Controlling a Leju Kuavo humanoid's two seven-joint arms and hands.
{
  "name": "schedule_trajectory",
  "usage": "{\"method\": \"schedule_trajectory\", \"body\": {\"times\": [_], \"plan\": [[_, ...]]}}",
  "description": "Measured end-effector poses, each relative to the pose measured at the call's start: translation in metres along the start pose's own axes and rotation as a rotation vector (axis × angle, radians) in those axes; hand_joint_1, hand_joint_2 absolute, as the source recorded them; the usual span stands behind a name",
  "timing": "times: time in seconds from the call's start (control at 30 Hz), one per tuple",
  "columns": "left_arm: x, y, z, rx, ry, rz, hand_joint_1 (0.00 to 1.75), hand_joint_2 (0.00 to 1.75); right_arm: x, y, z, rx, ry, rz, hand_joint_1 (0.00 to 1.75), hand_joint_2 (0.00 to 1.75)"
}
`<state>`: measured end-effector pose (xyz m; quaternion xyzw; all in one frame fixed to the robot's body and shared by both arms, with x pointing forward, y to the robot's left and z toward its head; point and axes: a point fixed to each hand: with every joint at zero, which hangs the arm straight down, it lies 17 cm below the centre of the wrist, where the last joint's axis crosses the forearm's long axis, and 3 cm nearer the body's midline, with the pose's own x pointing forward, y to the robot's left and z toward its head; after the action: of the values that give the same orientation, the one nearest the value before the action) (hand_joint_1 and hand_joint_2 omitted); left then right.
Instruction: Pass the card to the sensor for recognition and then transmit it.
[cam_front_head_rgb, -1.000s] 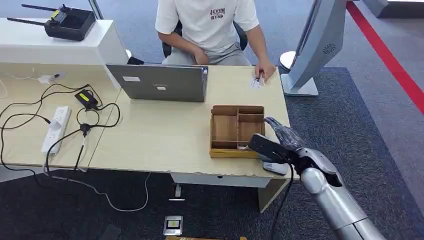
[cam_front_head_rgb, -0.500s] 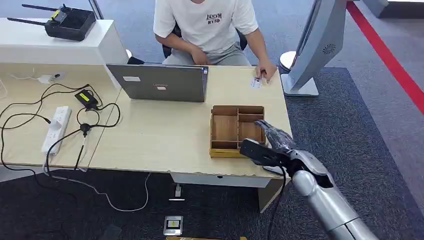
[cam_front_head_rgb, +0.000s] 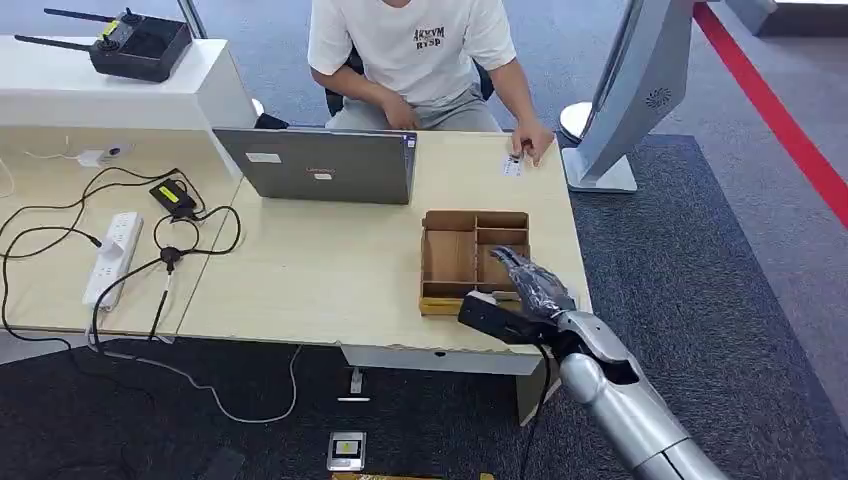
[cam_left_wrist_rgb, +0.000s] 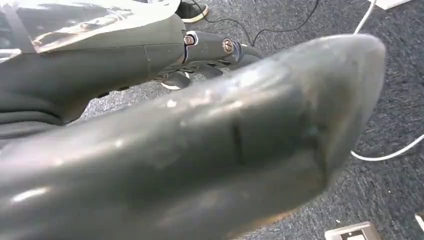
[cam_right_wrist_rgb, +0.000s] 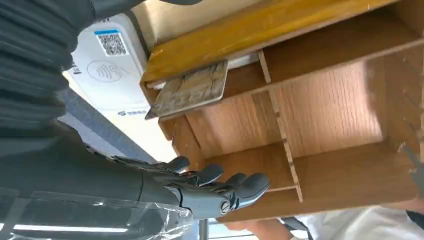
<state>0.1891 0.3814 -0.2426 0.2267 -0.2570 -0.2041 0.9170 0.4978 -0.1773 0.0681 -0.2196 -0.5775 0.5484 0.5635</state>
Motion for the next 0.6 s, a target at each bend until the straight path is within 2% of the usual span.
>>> {"method": "schedule_trajectory", "body": {"times": [0.6], "plan": [[-0.0028, 0.0007, 0.0005, 0.004, 0.004, 0.007, 0.0, 0.0, 0.0075, 0.0093, -0.0019, 0.025, -0.022, 0.021, 0.0, 1.75]]}}
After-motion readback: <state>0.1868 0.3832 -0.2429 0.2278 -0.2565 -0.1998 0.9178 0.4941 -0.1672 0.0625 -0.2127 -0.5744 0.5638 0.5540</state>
